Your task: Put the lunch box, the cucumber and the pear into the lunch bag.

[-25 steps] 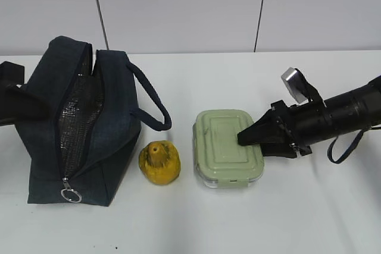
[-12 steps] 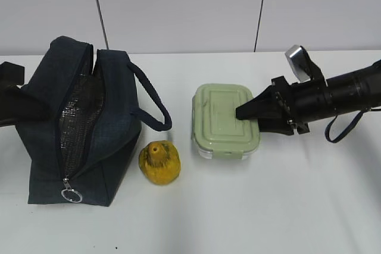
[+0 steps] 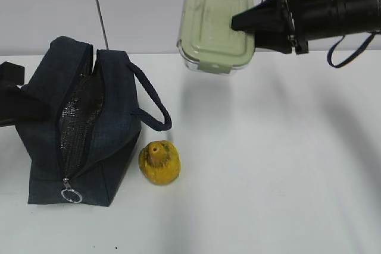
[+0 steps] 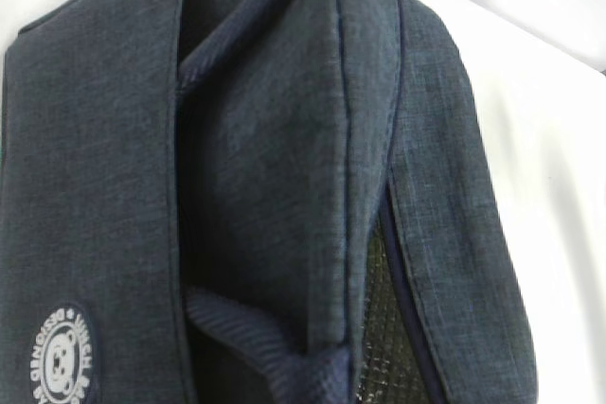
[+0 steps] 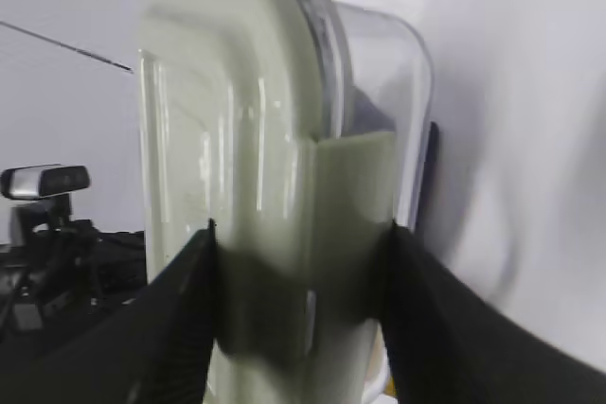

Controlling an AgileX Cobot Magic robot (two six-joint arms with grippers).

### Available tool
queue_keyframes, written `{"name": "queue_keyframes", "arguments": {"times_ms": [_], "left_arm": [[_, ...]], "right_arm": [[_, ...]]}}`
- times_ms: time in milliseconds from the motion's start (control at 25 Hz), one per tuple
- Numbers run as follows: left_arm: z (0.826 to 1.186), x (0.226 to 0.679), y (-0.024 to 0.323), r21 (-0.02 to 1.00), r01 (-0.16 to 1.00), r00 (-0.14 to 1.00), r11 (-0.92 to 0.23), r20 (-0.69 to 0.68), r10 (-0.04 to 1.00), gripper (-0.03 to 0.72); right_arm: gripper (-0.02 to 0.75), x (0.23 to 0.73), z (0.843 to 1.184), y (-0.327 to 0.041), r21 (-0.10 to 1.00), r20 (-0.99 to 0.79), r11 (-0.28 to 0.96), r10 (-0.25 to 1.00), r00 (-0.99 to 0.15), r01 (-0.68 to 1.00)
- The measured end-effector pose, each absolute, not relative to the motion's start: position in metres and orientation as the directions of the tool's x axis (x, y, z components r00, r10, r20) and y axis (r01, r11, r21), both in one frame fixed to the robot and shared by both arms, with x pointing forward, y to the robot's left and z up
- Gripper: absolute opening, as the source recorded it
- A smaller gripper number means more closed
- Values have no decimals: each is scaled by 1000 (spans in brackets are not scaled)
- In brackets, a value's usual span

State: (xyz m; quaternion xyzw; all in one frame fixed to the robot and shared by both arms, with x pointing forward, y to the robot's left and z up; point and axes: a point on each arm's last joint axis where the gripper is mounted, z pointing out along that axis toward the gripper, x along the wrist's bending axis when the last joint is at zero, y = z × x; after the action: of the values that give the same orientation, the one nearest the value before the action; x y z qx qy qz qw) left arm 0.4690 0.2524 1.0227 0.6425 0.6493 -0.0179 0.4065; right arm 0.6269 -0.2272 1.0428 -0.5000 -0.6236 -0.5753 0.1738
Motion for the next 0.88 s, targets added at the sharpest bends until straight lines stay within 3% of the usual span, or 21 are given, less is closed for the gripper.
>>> {"name": "queue_keyframes", "arguments": {"times_ms": [280, 440, 720, 880], "left_arm": [[1023, 469, 252, 499, 849, 156, 174, -551, 820, -19], [1023, 469, 252, 499, 849, 156, 174, -551, 820, -19], [1022, 469, 253, 505, 848, 160, 164, -538, 828, -19], [1022, 469, 252, 497, 851, 159, 168, -550, 820, -19]], "right_arm": [[377, 616, 1096, -142, 659, 728, -19, 267, -631, 752], [377, 598, 1108, -95, 690, 703, 41, 196, -683, 722], [377, 605, 1069, -63, 616, 762, 79, 194, -618, 784], [376, 616, 1031, -61, 556, 773, 127, 284, -567, 822]]}}
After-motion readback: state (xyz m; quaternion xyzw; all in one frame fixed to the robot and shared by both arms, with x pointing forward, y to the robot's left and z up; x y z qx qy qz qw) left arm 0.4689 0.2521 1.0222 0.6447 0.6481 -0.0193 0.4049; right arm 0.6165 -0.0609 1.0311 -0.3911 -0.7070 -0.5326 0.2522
